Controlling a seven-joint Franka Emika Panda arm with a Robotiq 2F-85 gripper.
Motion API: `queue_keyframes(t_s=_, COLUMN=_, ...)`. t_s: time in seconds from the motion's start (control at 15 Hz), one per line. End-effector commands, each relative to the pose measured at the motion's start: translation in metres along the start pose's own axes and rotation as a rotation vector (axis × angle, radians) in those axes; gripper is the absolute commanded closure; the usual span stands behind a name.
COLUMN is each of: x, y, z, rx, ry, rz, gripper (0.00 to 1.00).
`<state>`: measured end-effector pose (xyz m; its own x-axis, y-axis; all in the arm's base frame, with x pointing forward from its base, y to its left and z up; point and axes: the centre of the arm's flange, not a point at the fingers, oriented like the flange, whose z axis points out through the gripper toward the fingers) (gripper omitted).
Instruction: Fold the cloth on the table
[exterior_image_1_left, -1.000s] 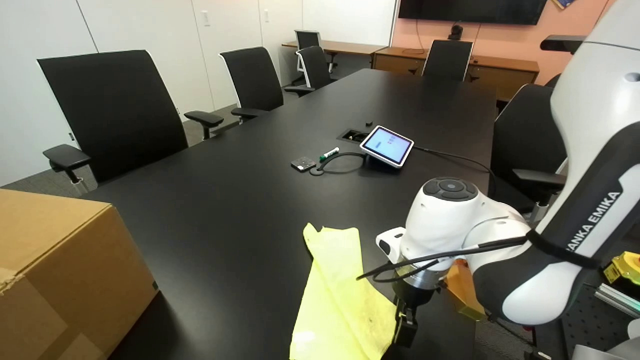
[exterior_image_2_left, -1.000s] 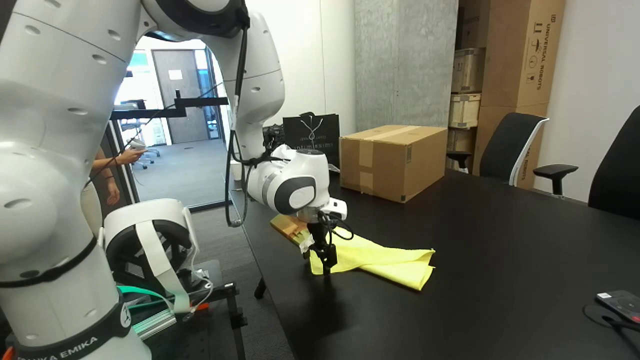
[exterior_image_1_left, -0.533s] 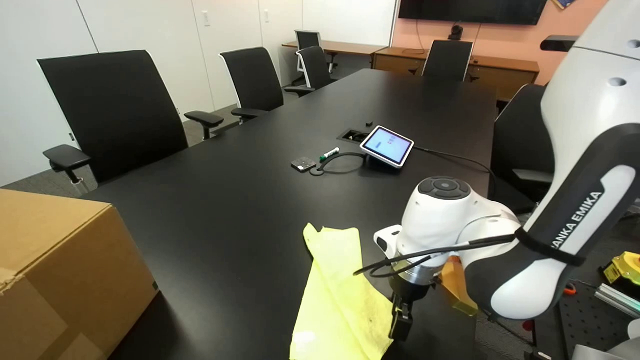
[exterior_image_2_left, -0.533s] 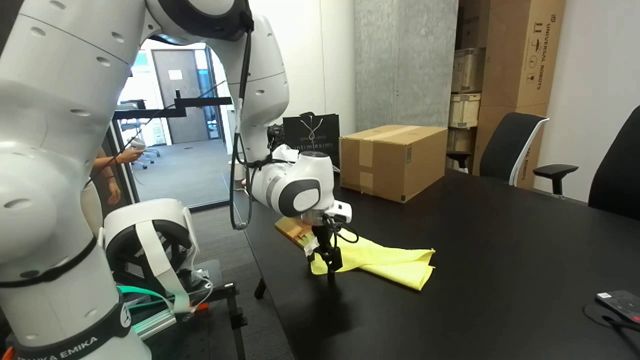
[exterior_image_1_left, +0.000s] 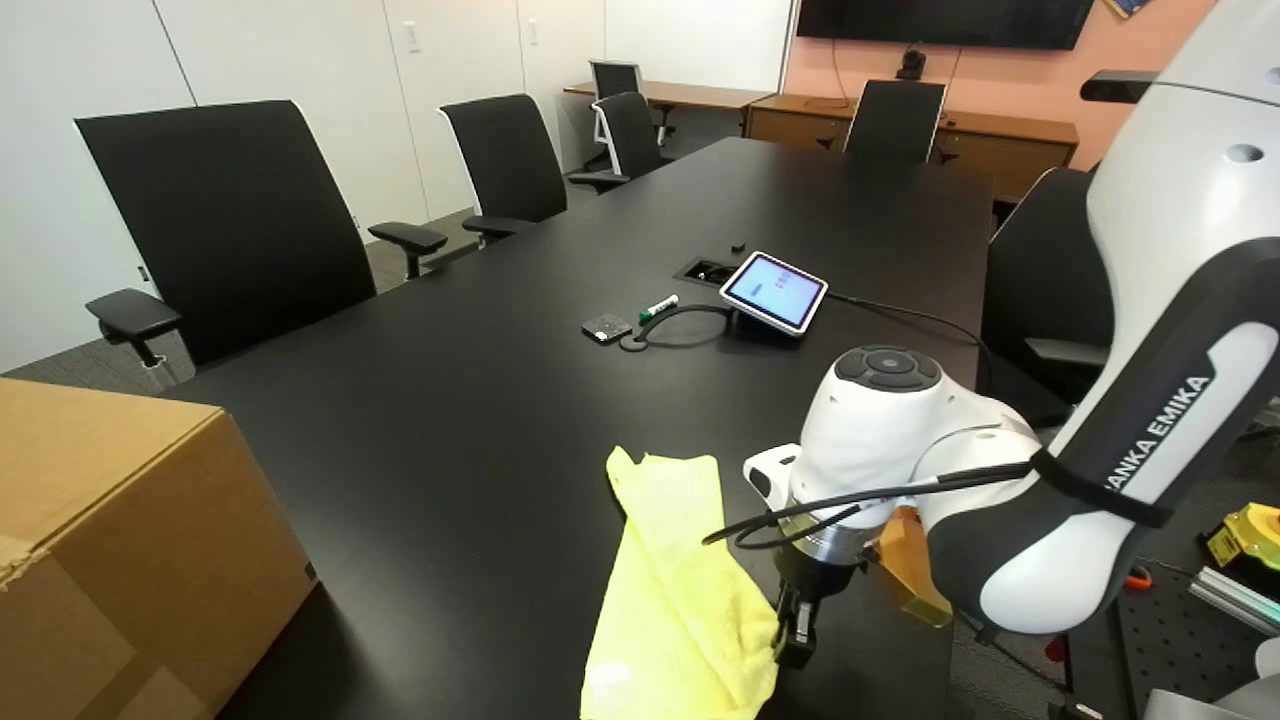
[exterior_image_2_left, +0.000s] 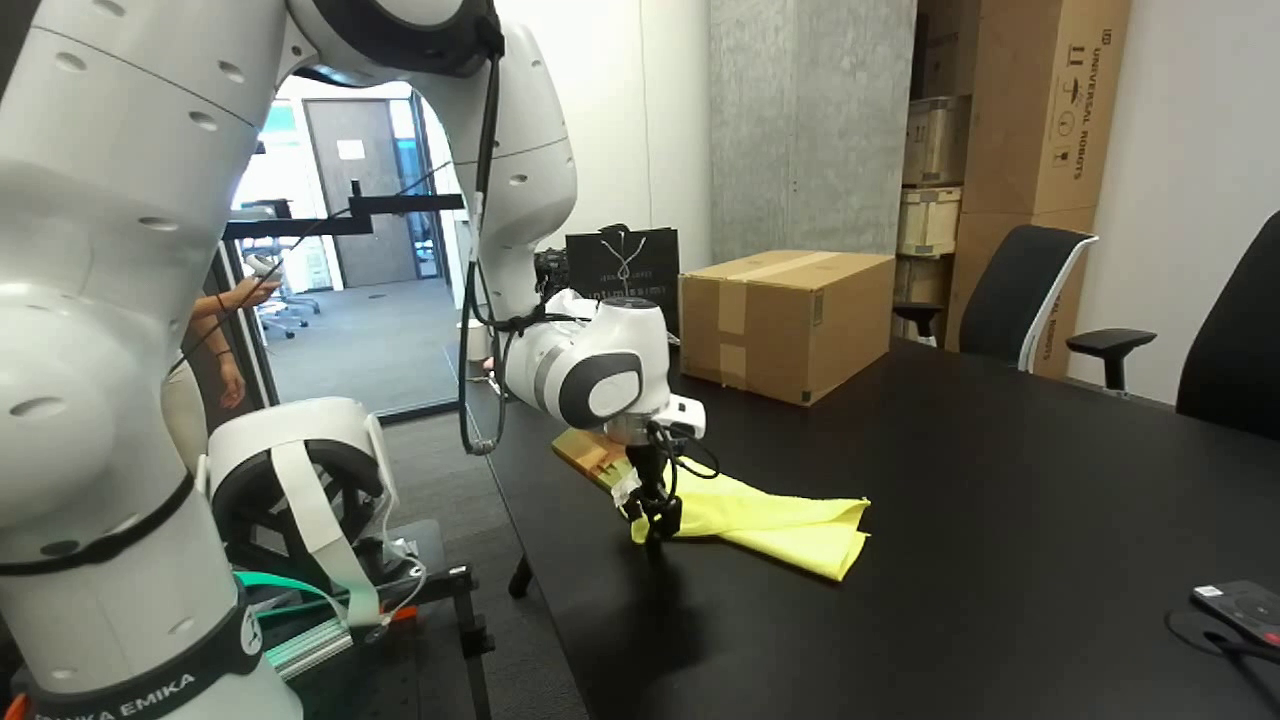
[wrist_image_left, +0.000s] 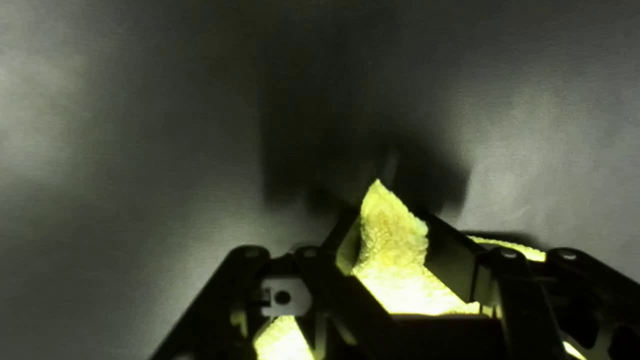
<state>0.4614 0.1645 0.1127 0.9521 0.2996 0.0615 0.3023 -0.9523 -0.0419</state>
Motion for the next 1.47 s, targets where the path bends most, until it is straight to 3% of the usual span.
queue_keyframes(t_s=0.0, x=-0.005, y=-0.005, z=-0.014, rx=-0.015, ry=-0.009, rz=-0.026, gripper=0.91)
queue_keyframes(t_s=0.2, x=-0.006, y=-0.012, z=-0.028, rx=-0.028, ry=-0.007, rz=-0.060, gripper=0.98)
queue_keyframes(t_s=0.4, x=-0.007, y=-0.023, z=-0.037, rx=-0.048, ry=-0.012, rz=-0.109, gripper=0.91)
queue_keyframes(t_s=0.67, x=-0.001, y=-0.037, z=-0.046, rx=-0.072, ry=0.000, rz=-0.177, gripper=0.92)
queue_keyframes(t_s=1.07, x=0.031, y=-0.052, z=-0.047, rx=-0.107, ry=0.083, rz=-0.247, gripper=0.93)
queue_keyframes(t_s=1.4, x=0.060, y=-0.067, z=-0.044, rx=-0.092, ry=0.149, rz=-0.265, gripper=0.94)
